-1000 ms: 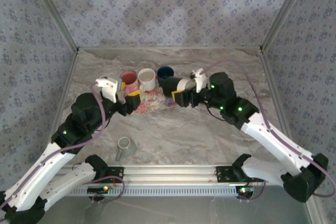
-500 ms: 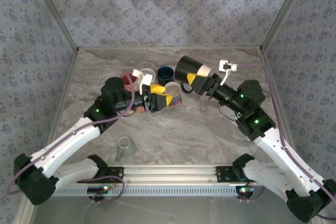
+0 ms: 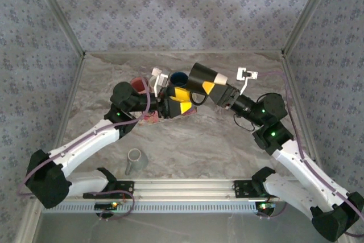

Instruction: Turn the mug right side up

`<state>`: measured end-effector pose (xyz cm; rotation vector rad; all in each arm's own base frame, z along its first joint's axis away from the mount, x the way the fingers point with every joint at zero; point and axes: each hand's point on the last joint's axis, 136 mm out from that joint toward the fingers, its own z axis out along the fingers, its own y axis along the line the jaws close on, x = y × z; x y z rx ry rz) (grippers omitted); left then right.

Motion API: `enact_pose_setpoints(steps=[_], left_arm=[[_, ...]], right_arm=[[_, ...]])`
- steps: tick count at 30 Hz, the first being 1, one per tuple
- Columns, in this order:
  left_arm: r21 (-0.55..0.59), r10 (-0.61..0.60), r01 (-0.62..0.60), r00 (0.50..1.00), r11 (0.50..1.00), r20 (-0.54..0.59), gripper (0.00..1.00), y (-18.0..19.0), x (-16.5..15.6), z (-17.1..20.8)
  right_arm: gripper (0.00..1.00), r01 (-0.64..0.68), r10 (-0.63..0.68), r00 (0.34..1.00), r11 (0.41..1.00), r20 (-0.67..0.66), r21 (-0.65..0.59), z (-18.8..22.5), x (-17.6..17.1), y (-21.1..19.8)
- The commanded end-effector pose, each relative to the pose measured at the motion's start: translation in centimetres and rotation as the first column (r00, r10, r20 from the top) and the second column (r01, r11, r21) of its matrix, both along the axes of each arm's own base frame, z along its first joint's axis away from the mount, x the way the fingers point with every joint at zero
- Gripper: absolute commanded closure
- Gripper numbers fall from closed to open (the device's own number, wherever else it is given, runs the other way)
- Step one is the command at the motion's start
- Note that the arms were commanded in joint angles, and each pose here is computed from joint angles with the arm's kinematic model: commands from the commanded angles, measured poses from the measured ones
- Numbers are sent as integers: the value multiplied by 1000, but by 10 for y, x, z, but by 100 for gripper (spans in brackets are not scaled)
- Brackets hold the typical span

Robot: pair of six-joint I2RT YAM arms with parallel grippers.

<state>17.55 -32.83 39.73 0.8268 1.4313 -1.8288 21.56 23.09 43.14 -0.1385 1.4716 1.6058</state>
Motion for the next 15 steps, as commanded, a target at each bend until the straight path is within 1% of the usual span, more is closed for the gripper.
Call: enact_pose_setpoints(steps=[1, 5, 9, 12, 15], left_arm=[[-86, -86, 88, 996, 992, 23, 33, 2, -15, 17], [-104, -101, 100, 995, 989, -7, 40, -2, -10, 16], [-131, -131, 129, 991, 983, -8, 52, -3, -13, 22], [-125, -158, 158, 987, 980, 6, 69, -6, -19, 23], [-108, -171, 173, 985, 979, 24, 90, -7, -24, 22]], right_arm=[[100, -78, 57, 988, 986, 145, 148, 45, -27, -6], [100, -117, 89, 982, 980, 168, 162, 48, -35, 0], [100, -127, 98, 977, 980, 188, 151, 46, -41, 6], [100, -111, 86, 978, 986, 191, 128, 40, -40, 9], [100, -103, 81, 979, 989, 189, 110, 34, -39, 12]])
